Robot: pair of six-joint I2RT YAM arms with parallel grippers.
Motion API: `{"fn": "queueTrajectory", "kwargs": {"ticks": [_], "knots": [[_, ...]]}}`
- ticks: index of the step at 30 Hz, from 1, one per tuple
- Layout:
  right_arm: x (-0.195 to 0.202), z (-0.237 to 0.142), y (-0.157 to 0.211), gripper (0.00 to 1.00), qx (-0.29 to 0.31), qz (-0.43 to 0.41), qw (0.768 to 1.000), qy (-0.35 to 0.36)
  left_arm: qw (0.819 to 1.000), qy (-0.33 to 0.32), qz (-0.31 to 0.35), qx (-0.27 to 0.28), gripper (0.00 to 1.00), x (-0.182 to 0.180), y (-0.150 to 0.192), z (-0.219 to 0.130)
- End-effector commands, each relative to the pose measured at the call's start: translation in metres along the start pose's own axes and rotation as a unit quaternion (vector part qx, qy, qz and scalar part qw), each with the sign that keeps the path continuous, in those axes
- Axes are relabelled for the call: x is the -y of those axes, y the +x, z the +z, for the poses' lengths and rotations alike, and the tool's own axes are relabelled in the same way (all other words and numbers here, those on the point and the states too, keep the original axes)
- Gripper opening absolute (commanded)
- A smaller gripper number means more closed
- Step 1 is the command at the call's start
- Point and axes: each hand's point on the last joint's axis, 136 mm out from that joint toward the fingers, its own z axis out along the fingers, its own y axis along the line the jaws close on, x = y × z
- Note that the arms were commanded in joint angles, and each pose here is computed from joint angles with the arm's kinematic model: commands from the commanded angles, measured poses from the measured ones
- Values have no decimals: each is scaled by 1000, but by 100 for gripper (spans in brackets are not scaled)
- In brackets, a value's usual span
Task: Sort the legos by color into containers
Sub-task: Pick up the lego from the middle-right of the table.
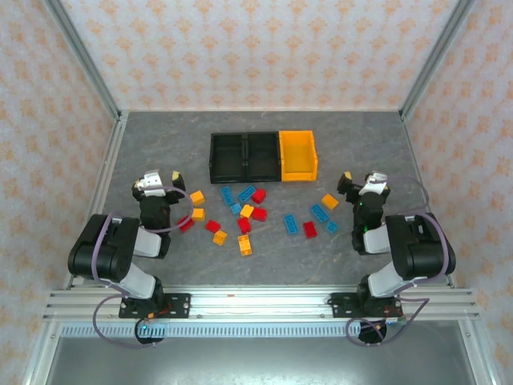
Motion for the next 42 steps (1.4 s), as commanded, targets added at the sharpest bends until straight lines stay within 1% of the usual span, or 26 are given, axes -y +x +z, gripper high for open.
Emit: {"fn": "queueTrajectory", "kwargs": {"ticks": [1,28,30,31,34,36,39,41,42], "knots": [[-1,1,-10,100,15,3,1000,-4,1000,8,5,8,100,3,-6,3],[-1,0,-10,100,16,4,1000,-4,1000,12,0,2,100,2,-4,5],[1,2,-20,100,27,10,1000,6,1000,8,-3,7,100,0,-7,6],[-1,4,-25,100,16,7,1000,6,1000,2,-8,10,100,-2,-12,6],[-8,9,-42,100,-2,2,1000,2,1000,-7,-1,-15,100,0,-22,15],[-10,8,-53,100,0,25,1000,4,1000,-8,5,-27,100,4,-32,20],[-21,6,-66,100,-4,57,998,-24,998,-18,-37,-42,100,5,-49,23],[-22,4,-76,100,-8,100,995,-20,993,-15,-105,-60,100,7,-56,25],[-14,3,-76,100,-23,147,989,8,986,-19,-150,-74,100,7,-58,26]]}}
